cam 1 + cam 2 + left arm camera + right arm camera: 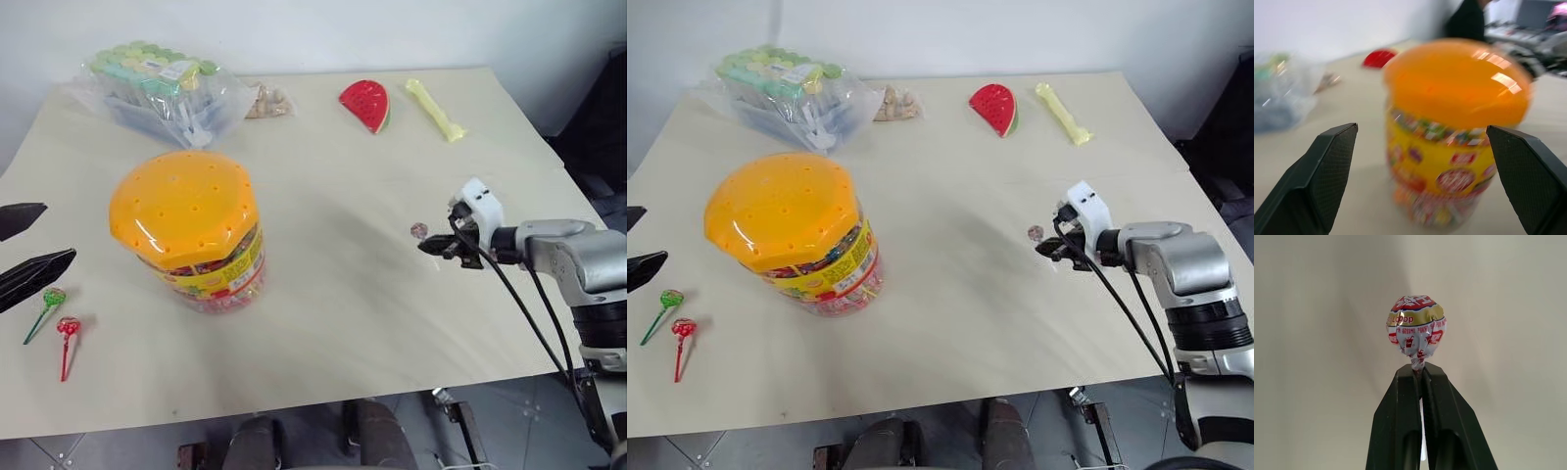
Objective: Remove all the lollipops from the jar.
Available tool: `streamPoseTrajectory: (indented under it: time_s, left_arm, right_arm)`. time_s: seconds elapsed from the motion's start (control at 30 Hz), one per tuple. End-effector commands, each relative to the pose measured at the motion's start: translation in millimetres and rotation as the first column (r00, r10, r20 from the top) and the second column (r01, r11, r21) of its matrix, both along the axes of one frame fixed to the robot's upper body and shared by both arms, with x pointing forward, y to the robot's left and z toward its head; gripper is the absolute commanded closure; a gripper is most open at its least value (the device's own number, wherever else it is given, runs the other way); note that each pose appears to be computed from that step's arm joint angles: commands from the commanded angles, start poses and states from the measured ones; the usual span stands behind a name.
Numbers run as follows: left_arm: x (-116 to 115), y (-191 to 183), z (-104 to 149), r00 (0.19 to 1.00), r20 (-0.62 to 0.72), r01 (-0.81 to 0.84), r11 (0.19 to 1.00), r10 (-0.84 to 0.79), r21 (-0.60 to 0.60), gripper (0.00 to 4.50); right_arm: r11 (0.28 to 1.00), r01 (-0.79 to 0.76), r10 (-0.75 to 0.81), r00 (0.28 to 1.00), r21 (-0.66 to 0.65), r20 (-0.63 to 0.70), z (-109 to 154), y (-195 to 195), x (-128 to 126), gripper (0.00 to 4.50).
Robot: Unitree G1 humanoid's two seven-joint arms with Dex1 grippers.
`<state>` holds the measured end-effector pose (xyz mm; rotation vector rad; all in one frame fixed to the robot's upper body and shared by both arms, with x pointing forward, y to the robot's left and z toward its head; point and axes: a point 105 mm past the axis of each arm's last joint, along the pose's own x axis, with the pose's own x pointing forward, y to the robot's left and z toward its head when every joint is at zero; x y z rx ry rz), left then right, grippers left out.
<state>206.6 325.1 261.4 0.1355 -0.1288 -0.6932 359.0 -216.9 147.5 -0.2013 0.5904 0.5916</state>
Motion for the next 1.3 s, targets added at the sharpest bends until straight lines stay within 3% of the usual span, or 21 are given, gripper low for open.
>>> streamPoseTrajectory:
  time_s: [0.03, 0.07, 0.17, 0.53, 0.67, 0.77, 0.87, 0.97, 1.07, 1.17, 1.3]
  left_arm:
    - [-2.0, 3.9, 5.6, 0.998, 0.036, -0.061, 0.998, 0.061, 0.022, 0.00]
    - [-4.1, 1.8, 5.3, 0.998, 0.047, -0.046, 0.999, 0.044, 0.026, 0.00]
    - [-6.5, 1.8, 2.1, 0.999, 0.030, -0.043, 0.999, 0.043, 0.013, 0.00]
    - [-12.8, 15.7, 1.0, 0.993, 0.047, -0.112, 0.993, 0.111, 0.026, 0.00]
    - [-16.5, 26.7, 0.5, 0.989, 0.046, -0.141, 0.990, 0.140, 0.019, 0.00]
    - [-16.3, 39.4, -5.7, 0.983, 0.020, -0.181, 0.983, 0.180, 0.025, 0.00]
    - [-14.8, 50.6, -11.5, 0.974, 0.004, -0.228, 0.973, 0.228, 0.025, 0.00]
    - [-15.2, 58.1, -17.9, 0.966, 0.000, -0.259, 0.966, 0.259, 0.021, 0.00]
    - [-15.5, 62.2, -23.0, 0.959, -0.014, -0.283, 0.959, 0.283, 0.006, 0.00]
    - [-17.2, 64.2, -29.8, 0.954, -0.019, -0.300, 0.954, 0.300, -0.004, 0.00]
    - [-18.0, 62.6, -35.0, 0.955, -0.018, -0.297, 0.955, 0.296, -0.022, 0.00]
  right_arm:
    - [0.998, 0.054, -0.053, 0.997, -0.013, 0.053, 5.0, -10.8, 6.1, 4.47]
    - [0.998, 0.059, -0.058, 0.996, -0.013, 0.060, 5.3, -11.1, 7.2, 4.47]
    - [0.998, 0.061, -0.061, 0.995, 0.000, 0.076, 7.9, -10.4, 8.4, 3.71]
    - [0.985, -0.155, 0.137, 0.970, 0.076, 0.202, 46.7, -1.2, -25.1, 0.02]
    - [0.947, -0.297, 0.226, 0.885, 0.120, 0.407, 81.8, 8.6, -34.4, 0.02]
    - [0.843, -0.523, 0.410, 0.778, 0.129, 0.475, 95.9, 38.8, -57.9, 0.02]
    - [0.726, -0.684, 0.582, 0.669, 0.076, 0.462, 85.7, 62.1, -80.2, 0.02]
    - [0.679, -0.733, 0.647, 0.624, 0.041, 0.439, 64.9, 73.2, -82.9, 0.02]
    - [0.710, -0.702, 0.601, 0.642, 0.050, 0.477, 56.5, 78.7, -71.1, 0.02]
    - [0.793, -0.605, 0.478, 0.690, 0.070, 0.543, 49.6, 82.4, -53.1, 0.02]
    - [0.852, -0.514, 0.392, 0.753, 0.101, 0.528, 34.8, 83.8, -42.0, 0.02]
